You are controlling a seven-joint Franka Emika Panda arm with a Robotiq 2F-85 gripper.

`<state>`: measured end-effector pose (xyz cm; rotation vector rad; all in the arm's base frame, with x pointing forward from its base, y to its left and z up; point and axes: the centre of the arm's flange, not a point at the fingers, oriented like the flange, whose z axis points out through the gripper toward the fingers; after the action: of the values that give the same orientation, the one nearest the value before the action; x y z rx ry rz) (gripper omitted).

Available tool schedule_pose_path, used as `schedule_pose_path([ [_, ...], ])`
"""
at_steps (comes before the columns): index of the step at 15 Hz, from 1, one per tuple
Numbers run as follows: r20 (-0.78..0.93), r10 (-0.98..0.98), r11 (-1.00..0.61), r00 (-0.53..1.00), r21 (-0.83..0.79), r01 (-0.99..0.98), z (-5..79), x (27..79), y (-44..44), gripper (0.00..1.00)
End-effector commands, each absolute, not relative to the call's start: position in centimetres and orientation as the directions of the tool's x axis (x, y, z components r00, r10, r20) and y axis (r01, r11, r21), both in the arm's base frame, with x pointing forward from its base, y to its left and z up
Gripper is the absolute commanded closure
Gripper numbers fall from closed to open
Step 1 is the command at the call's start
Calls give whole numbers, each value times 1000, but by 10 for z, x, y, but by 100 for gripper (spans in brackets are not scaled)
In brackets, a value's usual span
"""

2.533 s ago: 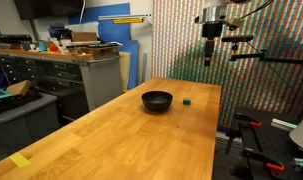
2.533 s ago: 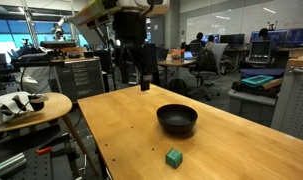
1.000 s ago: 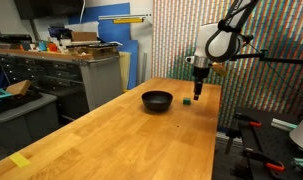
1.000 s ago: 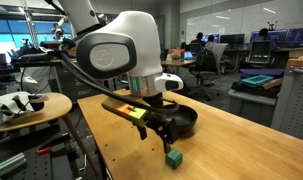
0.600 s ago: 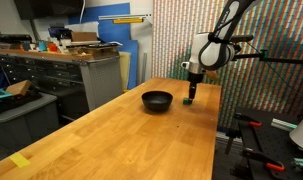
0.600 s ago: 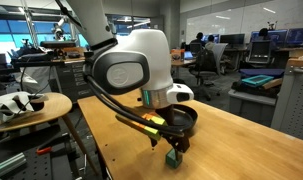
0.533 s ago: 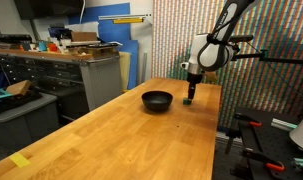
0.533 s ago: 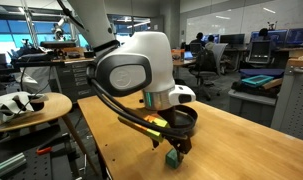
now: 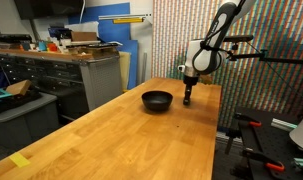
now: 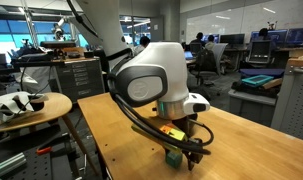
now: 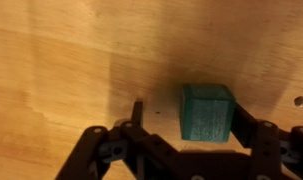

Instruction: Put the block in the bowl

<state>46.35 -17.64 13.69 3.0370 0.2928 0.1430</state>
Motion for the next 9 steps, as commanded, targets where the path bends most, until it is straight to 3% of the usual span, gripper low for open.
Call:
schedule_pose_path([
  [1,90,212,-975,973,93,204,146,474,-186,46],
  [4,89,221,-972,971,100,212,163,474,-184,71],
  [6,88,229,-970,969,108,219,174,474,-181,83],
  [9,88,235,-967,968,122,224,191,474,-179,83],
])
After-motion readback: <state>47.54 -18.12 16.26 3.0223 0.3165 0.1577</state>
